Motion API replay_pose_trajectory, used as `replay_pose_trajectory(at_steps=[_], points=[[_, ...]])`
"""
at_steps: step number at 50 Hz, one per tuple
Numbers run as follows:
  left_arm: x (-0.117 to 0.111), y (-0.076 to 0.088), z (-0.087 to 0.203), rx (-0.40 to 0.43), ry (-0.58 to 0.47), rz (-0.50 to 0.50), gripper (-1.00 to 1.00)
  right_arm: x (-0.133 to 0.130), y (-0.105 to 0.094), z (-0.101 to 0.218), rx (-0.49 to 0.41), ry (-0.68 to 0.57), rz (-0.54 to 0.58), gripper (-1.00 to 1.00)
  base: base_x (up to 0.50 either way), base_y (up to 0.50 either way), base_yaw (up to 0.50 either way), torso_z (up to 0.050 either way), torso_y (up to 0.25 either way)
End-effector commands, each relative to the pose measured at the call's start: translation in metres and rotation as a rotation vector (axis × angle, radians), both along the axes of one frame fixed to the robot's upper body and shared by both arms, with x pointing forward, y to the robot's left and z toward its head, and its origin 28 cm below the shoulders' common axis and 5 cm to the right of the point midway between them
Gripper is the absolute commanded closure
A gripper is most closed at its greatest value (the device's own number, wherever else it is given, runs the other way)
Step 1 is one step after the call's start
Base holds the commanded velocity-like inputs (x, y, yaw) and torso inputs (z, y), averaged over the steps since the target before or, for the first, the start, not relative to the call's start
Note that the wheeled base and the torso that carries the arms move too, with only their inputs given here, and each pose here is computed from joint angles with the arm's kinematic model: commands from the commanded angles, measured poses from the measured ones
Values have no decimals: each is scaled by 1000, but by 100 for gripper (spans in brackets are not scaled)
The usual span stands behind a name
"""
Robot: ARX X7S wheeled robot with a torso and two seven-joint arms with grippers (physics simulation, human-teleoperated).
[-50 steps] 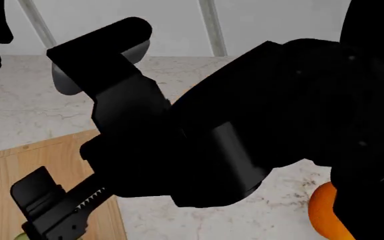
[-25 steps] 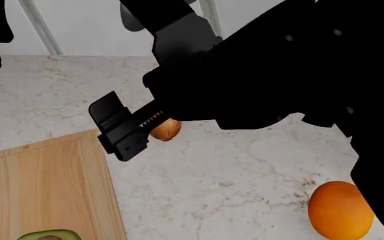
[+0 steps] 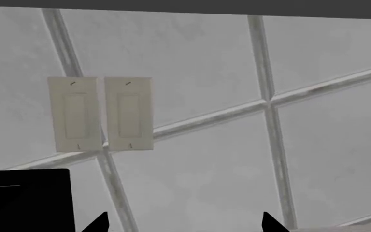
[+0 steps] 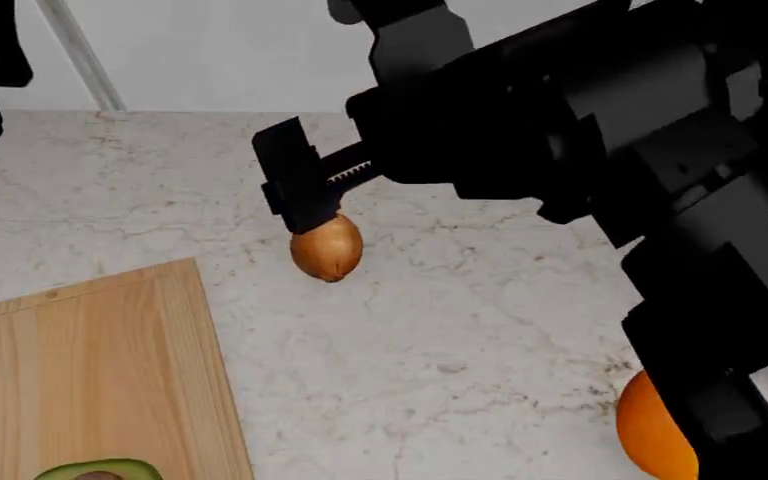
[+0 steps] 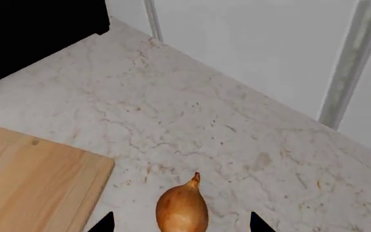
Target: Clear the non-vegetable object off the cutting board and place the vegetables onto it.
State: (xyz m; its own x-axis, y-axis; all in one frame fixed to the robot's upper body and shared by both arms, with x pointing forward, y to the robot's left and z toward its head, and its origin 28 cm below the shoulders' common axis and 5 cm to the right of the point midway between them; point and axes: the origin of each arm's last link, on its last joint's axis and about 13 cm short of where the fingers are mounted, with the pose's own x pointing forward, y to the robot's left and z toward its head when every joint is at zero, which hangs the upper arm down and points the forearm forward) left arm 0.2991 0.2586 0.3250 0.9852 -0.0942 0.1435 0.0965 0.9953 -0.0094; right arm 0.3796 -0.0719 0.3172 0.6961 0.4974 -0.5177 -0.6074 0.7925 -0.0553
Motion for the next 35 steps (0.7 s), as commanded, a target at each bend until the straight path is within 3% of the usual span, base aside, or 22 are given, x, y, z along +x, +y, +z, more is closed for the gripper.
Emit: replay_pose_trajectory(at_steps=[1,10,35], points=[[1,0,-1,3,4,1,-100,27,-8,-18,27,-19,-45,-100,0,0,0,0,0],[2,-1,1,7,2,0,-100,40,-3,-34,49,5,-45,-100,0,0,0,0,0],[3,2,-5,3,12,7,-100,41,3,-66,136,41,-54,-100,0,0,0,0,0]])
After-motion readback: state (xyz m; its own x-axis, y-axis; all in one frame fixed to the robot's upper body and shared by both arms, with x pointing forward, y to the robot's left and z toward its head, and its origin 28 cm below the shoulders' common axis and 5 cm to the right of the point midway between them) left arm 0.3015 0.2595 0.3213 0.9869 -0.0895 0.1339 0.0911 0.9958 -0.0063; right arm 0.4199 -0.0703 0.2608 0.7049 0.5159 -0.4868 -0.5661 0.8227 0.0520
